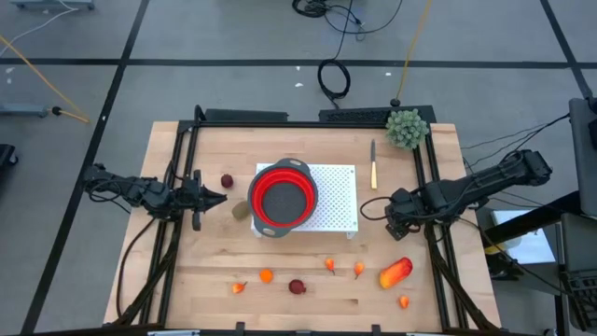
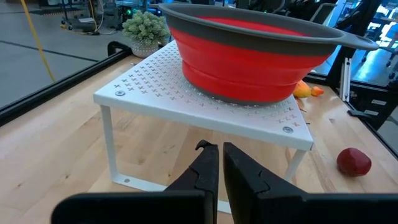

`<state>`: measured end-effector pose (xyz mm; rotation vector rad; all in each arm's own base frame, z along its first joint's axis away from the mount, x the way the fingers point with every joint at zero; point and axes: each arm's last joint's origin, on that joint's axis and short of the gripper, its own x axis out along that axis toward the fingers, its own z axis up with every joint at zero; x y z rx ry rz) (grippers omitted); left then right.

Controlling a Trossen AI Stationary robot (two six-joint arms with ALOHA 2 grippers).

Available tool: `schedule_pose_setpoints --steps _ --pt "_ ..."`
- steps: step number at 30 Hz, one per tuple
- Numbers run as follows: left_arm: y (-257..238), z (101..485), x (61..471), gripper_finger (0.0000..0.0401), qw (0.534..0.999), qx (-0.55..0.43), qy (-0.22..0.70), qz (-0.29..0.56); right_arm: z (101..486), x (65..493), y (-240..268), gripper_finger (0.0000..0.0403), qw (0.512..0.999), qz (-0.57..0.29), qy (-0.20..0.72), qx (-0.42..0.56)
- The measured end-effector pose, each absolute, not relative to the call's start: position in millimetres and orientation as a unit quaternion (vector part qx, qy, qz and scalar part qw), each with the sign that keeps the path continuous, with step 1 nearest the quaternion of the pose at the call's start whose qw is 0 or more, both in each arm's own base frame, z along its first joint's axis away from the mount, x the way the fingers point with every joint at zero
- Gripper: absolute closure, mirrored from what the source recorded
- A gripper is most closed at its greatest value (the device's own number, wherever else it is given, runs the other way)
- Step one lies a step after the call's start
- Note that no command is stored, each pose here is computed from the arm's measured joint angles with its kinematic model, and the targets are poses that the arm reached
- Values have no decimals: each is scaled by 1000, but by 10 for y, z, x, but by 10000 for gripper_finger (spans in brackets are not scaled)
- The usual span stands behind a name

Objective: Pick & Place Fruit
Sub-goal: Put the right kiwi into the strainer bowl on the shelf

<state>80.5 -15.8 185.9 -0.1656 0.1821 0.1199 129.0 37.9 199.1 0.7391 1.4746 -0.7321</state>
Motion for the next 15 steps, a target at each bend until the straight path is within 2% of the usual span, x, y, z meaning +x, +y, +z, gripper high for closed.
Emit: schedule_pose_setpoints --steps 15 --pt "-160 1859 806 380 991 -84 91 56 1981 1312 378 120 615 -348 617 347"
